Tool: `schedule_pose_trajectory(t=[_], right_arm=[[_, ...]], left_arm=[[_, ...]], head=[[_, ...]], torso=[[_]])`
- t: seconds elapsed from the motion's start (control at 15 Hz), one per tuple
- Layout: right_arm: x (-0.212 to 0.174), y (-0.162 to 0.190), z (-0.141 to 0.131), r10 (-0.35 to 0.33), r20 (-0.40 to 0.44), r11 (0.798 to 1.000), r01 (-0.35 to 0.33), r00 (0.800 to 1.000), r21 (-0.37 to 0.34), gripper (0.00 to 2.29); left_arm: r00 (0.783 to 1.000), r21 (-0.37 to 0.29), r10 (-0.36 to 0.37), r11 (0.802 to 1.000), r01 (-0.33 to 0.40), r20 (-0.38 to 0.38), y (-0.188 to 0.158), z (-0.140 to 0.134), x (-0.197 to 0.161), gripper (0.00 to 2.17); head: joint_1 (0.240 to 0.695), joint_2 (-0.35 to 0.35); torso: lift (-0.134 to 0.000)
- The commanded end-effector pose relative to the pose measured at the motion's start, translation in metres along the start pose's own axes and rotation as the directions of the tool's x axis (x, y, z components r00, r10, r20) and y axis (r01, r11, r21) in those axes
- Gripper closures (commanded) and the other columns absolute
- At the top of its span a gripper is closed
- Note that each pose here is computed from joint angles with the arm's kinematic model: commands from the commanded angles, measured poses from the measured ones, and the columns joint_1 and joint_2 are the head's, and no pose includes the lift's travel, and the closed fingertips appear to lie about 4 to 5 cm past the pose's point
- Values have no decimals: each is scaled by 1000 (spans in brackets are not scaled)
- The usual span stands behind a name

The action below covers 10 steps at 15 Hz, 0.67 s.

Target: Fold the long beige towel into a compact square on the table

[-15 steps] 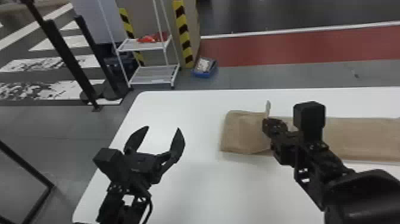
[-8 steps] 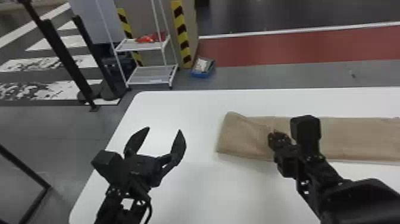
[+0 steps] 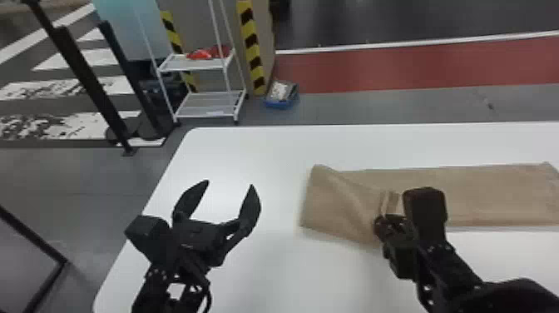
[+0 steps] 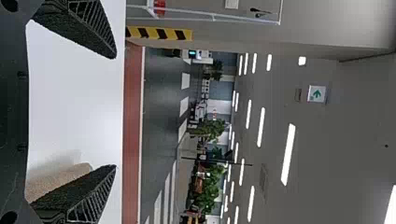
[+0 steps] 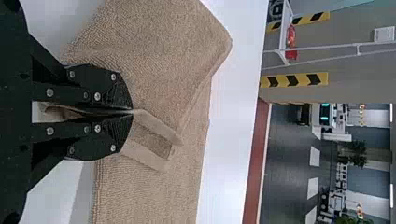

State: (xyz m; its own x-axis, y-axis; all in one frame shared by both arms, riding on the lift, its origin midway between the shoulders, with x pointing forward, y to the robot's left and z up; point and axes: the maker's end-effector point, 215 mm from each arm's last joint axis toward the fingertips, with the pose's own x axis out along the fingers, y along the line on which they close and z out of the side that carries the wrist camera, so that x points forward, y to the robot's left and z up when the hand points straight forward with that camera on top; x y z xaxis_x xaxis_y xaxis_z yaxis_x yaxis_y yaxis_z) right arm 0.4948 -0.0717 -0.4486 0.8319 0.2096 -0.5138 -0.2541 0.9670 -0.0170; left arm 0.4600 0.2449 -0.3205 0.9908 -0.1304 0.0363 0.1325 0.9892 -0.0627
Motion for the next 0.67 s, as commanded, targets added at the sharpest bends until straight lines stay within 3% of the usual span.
schedule_pose_trajectory(t=[0.0,0.2,0.6], right_arm=[[-7,-2,21,-5,56,1000,4,998,10,134],[-14,-4,31,-13,93,1000,11,996,21,124],[-13,-25,19,-116,58,993,116,992,16,120]], left_arm=[[1000,3,-7,1000,7,-5,-4,-1,-2,26],[1000,2,-7,1000,7,-9,-5,-4,-5,26],[1000,11,-14,1000,14,-6,-7,-3,-11,26]], head=[[695,202],[695,194],[695,175]], torso=[[-123],[-123],[-123]])
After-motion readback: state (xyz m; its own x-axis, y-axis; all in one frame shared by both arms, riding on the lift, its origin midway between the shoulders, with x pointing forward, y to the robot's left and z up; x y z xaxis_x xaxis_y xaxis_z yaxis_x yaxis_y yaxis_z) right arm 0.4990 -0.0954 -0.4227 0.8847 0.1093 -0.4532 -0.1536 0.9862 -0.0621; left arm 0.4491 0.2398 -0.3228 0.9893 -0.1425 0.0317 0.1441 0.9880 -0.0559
